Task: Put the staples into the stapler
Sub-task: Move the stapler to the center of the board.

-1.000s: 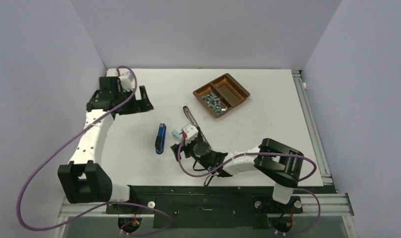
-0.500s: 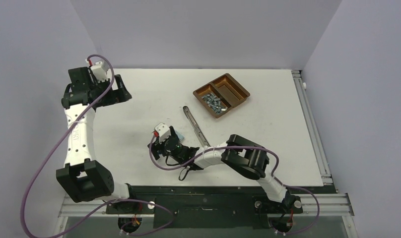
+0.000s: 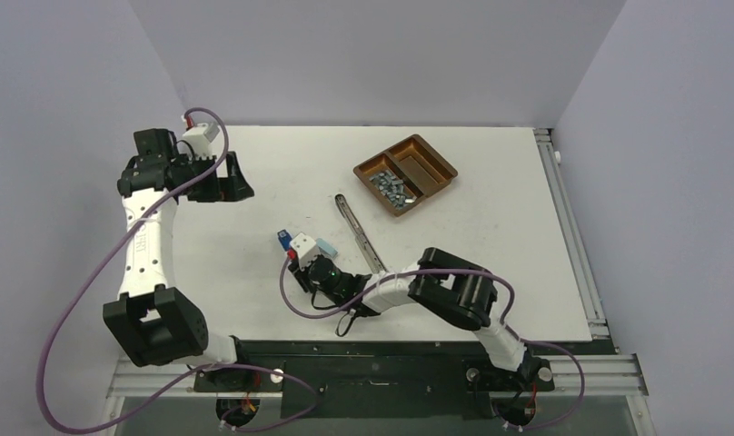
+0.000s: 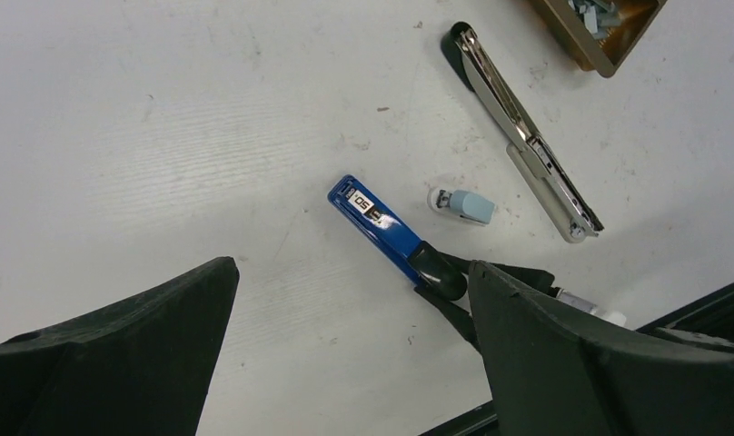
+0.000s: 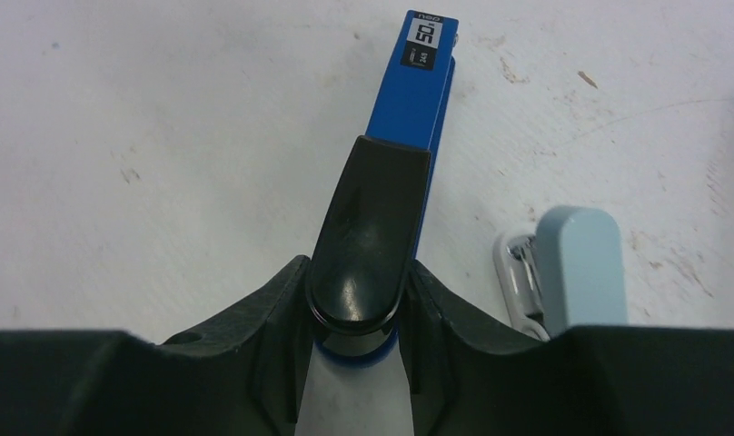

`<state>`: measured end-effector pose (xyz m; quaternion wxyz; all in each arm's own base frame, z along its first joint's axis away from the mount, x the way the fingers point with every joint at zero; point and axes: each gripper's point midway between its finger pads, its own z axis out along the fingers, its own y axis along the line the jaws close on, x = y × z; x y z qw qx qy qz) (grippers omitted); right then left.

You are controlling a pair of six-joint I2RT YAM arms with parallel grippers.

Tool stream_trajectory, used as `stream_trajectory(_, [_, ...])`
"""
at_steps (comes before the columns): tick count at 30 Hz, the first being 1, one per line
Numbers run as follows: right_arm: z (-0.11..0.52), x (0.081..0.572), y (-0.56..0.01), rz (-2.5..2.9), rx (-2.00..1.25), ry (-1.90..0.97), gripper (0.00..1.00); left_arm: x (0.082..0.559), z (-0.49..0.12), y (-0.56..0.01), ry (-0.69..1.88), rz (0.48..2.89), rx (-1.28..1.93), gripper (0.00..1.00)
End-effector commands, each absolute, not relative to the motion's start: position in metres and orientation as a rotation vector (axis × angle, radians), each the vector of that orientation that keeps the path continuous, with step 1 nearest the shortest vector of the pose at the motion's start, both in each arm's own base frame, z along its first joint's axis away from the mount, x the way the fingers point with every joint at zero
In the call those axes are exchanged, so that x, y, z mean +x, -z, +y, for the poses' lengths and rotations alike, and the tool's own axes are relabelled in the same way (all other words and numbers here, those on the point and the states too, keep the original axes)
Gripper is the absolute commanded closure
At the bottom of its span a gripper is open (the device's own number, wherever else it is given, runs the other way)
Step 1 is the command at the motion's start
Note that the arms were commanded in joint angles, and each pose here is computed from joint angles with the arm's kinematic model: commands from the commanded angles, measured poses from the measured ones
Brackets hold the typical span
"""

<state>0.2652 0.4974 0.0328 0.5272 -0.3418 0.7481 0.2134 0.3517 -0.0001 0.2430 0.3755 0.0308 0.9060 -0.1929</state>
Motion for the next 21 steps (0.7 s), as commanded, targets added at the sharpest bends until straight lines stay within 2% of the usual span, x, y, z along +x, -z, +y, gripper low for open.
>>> stream_trajectory(1, [0.47,0.254,-0.065,1.712,-0.845,-0.523,0.74,0.335,-0.022,-0.224,0.608,2.371,0.276,0.04])
stream_trajectory(6, [0.443,0.23,-0.066,1.703,-0.918,-0.606,0.76,0.303,-0.053,-0.216,0.701,2.333,0.632,0.04])
stream_trajectory(7, [0.44,0.224,-0.067,1.696,-0.93,-0.63,0.72,0.29,-0.062,-0.212,0.724,2.324,0.733,0.04])
stream_trajectory(12, [0.424,0.203,-0.064,1.695,-0.974,-0.704,0.37,0.251,-0.089,-0.192,0.681,2.158,1.237,0.03])
stream_trajectory(15, [0.405,0.199,-0.074,1.689,-0.898,-0.721,0.27,0.237,-0.106,-0.187,0.635,2.026,1.468,0.03])
stream_trajectory(18, [0.389,0.199,-0.084,1.689,-0.843,-0.734,0.27,0.228,-0.126,-0.175,0.582,1.889,1.694,0.03])
stream_trajectory(21, [0.372,0.196,-0.091,1.677,-0.795,-0.774,0.34,0.224,-0.145,-0.16,0.517,1.735,1.9,0.11])
